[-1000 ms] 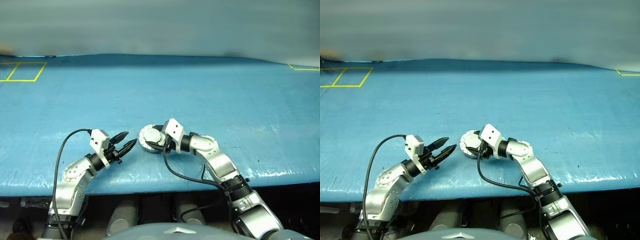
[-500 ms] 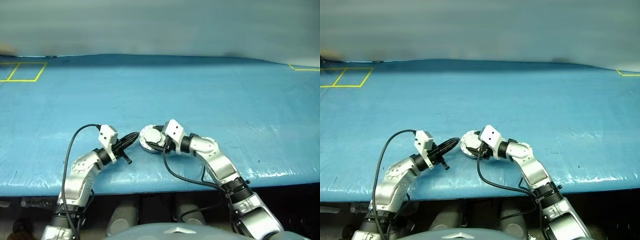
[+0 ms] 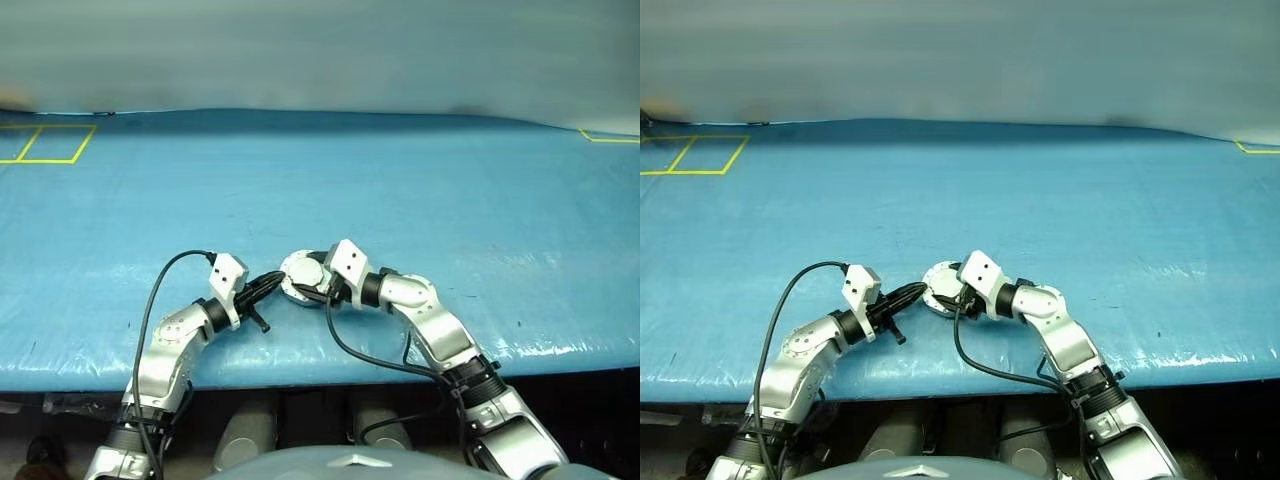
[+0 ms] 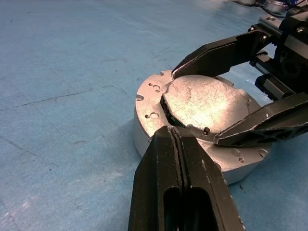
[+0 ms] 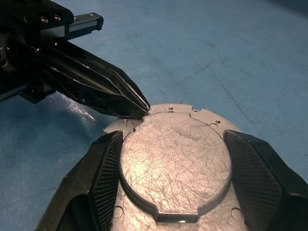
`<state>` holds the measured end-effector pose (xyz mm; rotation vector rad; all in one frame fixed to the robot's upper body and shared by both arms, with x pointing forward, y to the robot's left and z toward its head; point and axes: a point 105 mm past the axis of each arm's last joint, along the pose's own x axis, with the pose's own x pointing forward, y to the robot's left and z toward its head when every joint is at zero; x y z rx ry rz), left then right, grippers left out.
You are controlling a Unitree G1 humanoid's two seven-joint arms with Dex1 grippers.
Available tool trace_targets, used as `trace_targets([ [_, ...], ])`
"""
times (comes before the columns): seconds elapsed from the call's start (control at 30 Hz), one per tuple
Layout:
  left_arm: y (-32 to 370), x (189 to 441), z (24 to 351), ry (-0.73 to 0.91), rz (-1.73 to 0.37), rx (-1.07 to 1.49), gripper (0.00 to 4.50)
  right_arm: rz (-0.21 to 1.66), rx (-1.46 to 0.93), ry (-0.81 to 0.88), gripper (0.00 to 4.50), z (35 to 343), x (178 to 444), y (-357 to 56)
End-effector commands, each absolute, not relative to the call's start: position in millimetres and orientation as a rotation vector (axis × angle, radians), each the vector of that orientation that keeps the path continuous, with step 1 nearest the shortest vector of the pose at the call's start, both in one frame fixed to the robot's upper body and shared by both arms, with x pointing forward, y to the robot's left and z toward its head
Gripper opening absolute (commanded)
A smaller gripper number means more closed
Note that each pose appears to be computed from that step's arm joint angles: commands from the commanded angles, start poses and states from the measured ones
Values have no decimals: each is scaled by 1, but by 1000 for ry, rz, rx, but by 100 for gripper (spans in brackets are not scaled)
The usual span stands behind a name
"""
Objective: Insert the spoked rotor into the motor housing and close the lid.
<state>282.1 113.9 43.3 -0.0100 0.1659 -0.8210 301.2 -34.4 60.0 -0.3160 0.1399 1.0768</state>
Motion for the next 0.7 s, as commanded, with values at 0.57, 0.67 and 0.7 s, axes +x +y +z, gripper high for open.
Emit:
trace_targets([
  [0.57,95,276,38,196,-869,16,0,1038,-302,141,444,62,297,-41],
  [0.67,95,276,38,194,-868,15,0,1014,-249,101,444,79,297,-44],
  [0.7,95,276,38,195,-868,14,0,1002,-234,97,444,82,297,-46],
])
